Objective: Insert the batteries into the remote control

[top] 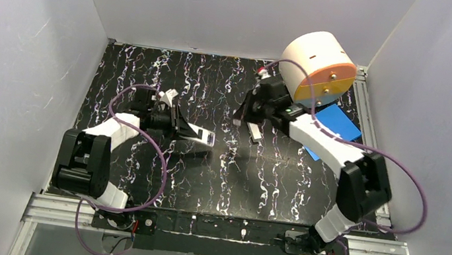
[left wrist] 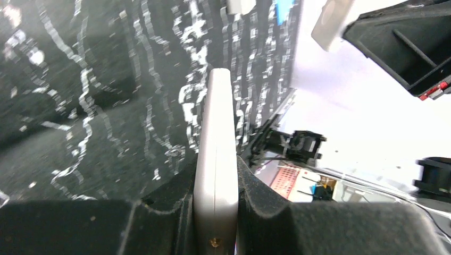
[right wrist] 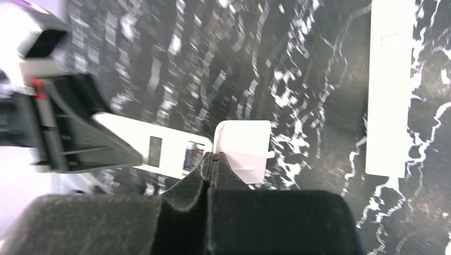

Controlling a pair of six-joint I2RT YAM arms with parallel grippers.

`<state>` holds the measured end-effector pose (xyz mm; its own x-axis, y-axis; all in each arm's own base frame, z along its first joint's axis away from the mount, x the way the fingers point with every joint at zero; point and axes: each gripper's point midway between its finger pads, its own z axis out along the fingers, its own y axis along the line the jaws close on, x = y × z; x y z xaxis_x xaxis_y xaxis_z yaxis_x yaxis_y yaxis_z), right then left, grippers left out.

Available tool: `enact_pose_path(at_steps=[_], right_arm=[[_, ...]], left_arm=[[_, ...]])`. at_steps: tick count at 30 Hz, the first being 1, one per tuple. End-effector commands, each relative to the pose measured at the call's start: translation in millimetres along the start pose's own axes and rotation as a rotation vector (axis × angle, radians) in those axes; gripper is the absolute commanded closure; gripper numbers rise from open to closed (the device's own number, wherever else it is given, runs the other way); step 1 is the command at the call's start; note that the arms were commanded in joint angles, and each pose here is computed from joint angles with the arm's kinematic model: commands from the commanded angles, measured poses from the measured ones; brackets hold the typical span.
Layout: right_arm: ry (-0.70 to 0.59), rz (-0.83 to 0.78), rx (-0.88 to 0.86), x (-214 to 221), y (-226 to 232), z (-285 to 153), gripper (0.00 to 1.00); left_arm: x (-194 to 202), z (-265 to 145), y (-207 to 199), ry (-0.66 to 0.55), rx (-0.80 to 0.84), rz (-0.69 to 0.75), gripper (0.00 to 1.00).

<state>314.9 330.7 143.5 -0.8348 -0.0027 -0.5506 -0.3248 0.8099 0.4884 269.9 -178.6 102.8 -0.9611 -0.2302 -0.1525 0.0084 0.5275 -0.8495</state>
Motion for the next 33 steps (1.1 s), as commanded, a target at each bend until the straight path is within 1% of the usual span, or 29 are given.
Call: enact_pose_path(at_steps=[1, 5, 9, 14, 18, 25, 33], right_arm=[[-0.149, 0.186, -0.332, -49.4, 56.0, -46.6, 0.99], [-0.215, 0.275, -0.516, -74.7, 84.5, -72.6, 0.99], [-0.237, 0.347, -0.675, -89.7, 109.0, -91.8, 0.99], [-0.292, 0.425, -0.804, -107.0, 122.5, -117.9, 0.99], [-0.339, 0.452, -0.848, -121.0, 125.1, -135.9, 0.99], [-0.322, 0.479, -0.924, -124.4, 130.1, -148.4, 0.99], [-0.304, 0.471, -0.928, -123.1, 129.8, -153.4, 0.99]], left_arm=[[-28.8, -19.8, -70.7, -0.056, 0.209, 0.054, 1.00], [-40.9, -30.5, -99.7, -0.065, 0.257, 0.069, 1.00], [-49.1, -41.9, -127.3, -0.063, 0.308, 0.063, 1.00], [-67.9, -51.9, -163.3, -0.053, 0.429, 0.008, 1.00], [-76.3, -56.7, -177.3, -0.052, 0.466, 0.029, 1.00], [-75.1, -67.2, -195.8, -0.012, 0.517, 0.114, 1.00], [-77.5, -67.2, -197.6, -0.009, 0.530, 0.105, 1.00]])
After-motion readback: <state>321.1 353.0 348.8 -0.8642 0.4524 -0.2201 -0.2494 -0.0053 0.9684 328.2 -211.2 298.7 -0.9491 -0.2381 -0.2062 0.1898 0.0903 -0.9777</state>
